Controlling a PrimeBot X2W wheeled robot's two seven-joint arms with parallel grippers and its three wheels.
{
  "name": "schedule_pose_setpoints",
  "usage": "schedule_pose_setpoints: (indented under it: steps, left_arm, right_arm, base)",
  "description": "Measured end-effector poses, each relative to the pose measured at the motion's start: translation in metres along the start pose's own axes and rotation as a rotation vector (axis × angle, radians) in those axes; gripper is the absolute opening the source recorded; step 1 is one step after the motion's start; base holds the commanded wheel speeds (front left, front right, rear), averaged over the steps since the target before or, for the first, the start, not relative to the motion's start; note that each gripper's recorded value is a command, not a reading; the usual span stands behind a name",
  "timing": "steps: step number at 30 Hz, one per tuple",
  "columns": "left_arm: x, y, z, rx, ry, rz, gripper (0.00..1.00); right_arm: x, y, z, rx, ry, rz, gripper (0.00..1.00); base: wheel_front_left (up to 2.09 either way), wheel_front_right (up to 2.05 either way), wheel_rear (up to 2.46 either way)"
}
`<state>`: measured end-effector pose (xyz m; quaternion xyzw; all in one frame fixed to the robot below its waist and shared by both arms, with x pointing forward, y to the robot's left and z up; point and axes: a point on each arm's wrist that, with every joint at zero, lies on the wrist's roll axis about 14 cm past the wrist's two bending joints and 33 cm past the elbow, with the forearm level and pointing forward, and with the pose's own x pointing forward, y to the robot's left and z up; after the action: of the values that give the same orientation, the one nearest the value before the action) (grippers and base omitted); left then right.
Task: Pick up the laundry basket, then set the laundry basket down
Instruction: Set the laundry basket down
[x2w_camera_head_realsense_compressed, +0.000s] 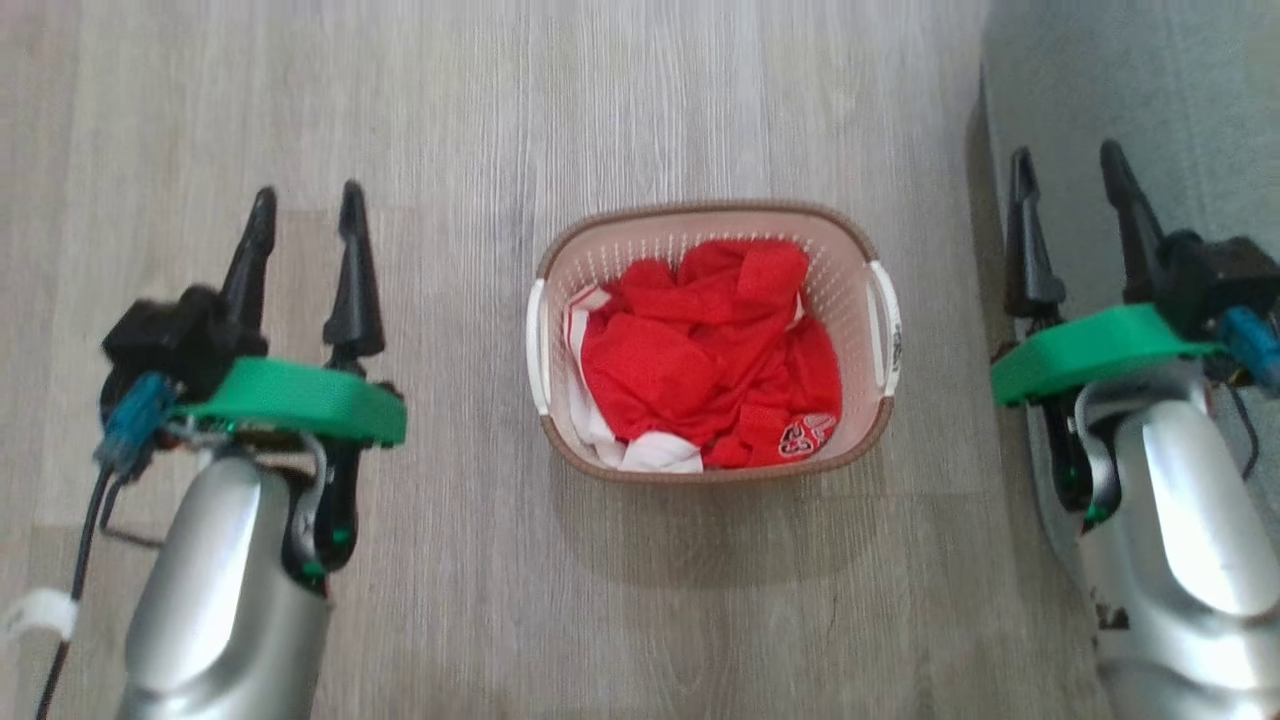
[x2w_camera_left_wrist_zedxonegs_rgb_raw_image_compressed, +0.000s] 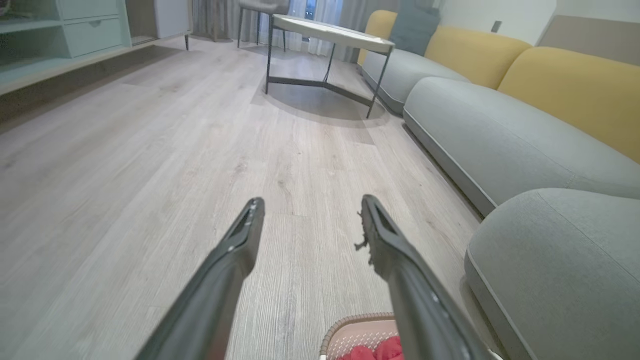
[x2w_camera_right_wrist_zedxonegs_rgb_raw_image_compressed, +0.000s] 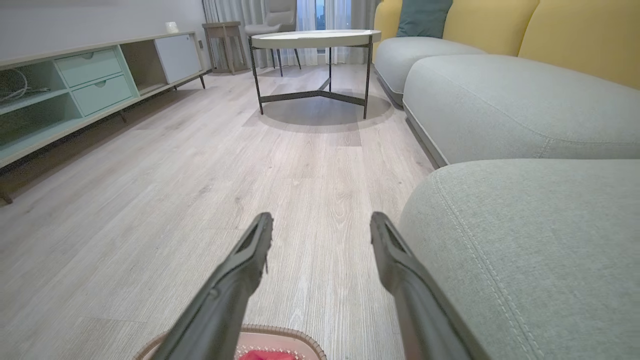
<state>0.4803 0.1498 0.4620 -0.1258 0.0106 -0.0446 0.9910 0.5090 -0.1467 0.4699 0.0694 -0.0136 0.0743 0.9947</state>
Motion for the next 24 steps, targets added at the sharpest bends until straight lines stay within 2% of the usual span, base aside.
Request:
schedule_pose_setpoints:
  steps: [12,24]
  left_arm:
    - [-0.060,0.000,0.033,0.026,-0.041,0.047,1.00]
    - [-0.106,0.001,0.048,0.034,-0.038,0.080,1.00]
  right_arm:
    - [-0.041,0.007,0.037,-0.033,-0.036,0.002,1.00]
    - [-0.082,0.014,0.045,-0.055,0.021,0.002,1.00]
  base:
    - [0.00,0.00,0.00]
    - [0.00,0.00,0.00]
